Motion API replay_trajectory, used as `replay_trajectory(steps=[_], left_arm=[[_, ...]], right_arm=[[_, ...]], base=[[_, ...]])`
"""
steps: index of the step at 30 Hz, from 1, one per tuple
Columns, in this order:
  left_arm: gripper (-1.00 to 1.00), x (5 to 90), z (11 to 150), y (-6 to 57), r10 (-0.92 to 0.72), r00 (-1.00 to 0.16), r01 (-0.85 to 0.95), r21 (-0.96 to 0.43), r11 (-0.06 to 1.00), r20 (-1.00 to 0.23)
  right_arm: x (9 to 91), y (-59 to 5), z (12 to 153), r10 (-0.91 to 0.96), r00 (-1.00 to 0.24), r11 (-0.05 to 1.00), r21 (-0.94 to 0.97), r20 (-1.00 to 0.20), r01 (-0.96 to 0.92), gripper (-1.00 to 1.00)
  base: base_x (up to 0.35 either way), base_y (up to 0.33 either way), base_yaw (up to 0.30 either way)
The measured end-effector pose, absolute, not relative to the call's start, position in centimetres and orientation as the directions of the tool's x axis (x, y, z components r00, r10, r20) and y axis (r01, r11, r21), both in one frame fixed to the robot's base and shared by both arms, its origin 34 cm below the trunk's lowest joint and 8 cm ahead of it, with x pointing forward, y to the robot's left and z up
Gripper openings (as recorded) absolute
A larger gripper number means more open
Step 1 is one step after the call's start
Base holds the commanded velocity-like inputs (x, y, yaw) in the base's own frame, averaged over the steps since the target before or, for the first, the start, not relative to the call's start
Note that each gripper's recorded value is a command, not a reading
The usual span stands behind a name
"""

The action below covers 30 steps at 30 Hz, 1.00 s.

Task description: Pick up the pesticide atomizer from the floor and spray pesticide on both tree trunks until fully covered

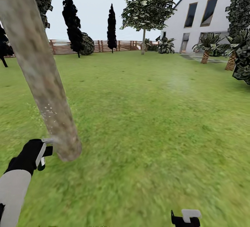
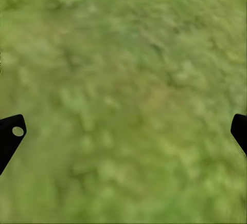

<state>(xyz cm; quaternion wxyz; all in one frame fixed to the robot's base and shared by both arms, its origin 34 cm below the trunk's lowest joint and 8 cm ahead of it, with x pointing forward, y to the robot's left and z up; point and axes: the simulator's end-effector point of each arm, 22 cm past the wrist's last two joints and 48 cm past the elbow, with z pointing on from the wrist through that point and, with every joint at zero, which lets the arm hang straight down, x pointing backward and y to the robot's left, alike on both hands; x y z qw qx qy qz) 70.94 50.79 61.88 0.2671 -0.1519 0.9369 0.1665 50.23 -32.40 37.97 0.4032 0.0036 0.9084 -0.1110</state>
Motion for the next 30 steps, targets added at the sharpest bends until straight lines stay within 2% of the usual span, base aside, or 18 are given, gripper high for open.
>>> replay_trajectory(steps=[4,11,15,20,30], left_arm=[[-1.00,71.4,61.4,48.7,-0.188,-0.812,-0.355,0.213,0.910,-0.552],[-1.00,71.3,61.8,49.6,-0.188,-0.809,-0.364,0.225,0.904,-0.557],[-1.00,70.0,62.6,53.8,-0.184,-0.805,-0.395,0.279,0.875,-0.563],[-1.00,71.0,61.5,50.3,-0.188,-0.805,-0.370,0.228,0.901,-0.563],[-1.00,71.1,61.4,49.9,-0.176,-0.809,-0.362,0.239,0.901,-0.561]], right_arm=[[50.2,-32.4,38.0,-0.083,-0.675,0.975,-0.199,-0.734,0.096,1.00],[50.2,-32.4,38.0,-0.083,-0.675,0.975,-0.199,-0.734,0.096,1.00],[50.2,-32.4,38.0,-0.083,-0.675,0.975,-0.199,-0.734,0.096,1.00],[50.2,-32.4,38.0,-0.083,-0.675,0.975,-0.199,-0.733,0.096,1.00],[50.2,-32.2,38.0,-0.082,-0.675,0.976,-0.196,-0.734,0.095,1.00]], base=[[0.150,-0.253,0.052],[0.180,-0.240,0.020],[0.180,-0.239,0.246],[0.188,-0.235,0.275],[0.197,-0.230,0.276]])
